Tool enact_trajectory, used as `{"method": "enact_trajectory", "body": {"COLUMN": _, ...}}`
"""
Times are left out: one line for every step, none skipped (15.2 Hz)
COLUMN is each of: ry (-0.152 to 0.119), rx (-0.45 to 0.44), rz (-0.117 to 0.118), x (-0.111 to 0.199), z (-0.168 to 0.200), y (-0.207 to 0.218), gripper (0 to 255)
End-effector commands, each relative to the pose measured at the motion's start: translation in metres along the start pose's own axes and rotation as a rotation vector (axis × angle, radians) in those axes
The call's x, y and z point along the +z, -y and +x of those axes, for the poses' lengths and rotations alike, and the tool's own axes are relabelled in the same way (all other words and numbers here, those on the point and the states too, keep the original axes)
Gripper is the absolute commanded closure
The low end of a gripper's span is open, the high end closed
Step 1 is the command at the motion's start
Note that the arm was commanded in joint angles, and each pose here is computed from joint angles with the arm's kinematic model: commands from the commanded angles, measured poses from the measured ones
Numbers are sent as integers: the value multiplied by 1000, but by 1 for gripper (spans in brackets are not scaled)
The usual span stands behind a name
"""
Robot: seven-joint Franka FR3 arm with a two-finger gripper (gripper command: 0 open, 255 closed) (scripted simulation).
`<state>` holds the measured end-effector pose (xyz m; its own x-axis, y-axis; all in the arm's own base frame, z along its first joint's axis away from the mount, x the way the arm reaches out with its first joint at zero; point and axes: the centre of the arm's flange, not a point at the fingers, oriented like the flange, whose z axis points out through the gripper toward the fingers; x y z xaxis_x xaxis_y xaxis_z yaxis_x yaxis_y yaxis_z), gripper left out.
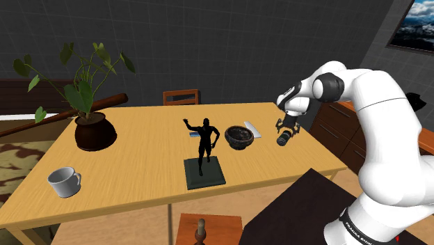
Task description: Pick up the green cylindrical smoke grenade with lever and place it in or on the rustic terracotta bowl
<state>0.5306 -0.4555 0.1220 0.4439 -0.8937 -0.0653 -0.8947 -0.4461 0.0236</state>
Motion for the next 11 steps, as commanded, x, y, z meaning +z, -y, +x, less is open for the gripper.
{"method": "enact_trajectory", "body": {"ry": 0, "rx": 1, "rz": 0, "x": 11, "z": 1, "y": 0, "gripper": 0}}
{"method": "enact_trajectory", "body": {"ry": 0, "rx": 1, "rz": 0, "x": 16, "z": 1, "y": 0, "gripper": 0}}
{"method": "enact_trajectory", "body": {"ry": 0, "rx": 1, "rz": 0, "x": 21, "z": 1, "y": 0, "gripper": 0}}
{"method": "enact_trajectory", "body": {"ry": 0, "rx": 1, "rz": 0, "x": 30, "z": 1, "y": 0, "gripper": 0}}
{"method": "enact_trajectory", "body": {"ry": 0, "rx": 1, "rz": 0, "x": 30, "z": 1, "y": 0, "gripper": 0}}
{"method": "enact_trajectory", "body": {"ry": 0, "rx": 1, "rz": 0, "x": 30, "z": 1, "y": 0, "gripper": 0}}
{"method": "enact_trajectory", "body": {"ry": 0, "rx": 1, "rz": 0, "x": 30, "z": 1, "y": 0, "gripper": 0}}
{"method": "enact_trajectory", "body": {"ry": 0, "rx": 1, "rz": 0, "x": 30, "z": 1, "y": 0, "gripper": 0}}
{"method": "enact_trajectory", "body": {"ry": 0, "rx": 1, "rz": 0, "x": 30, "z": 1, "y": 0, "gripper": 0}}
{"method": "enact_trajectory", "body": {"ry": 0, "rx": 1, "rz": 0, "x": 30, "z": 1, "y": 0, "gripper": 0}}
{"method": "enact_trajectory", "body": {"ry": 0, "rx": 1, "rz": 0, "x": 30, "z": 1, "y": 0, "gripper": 0}}
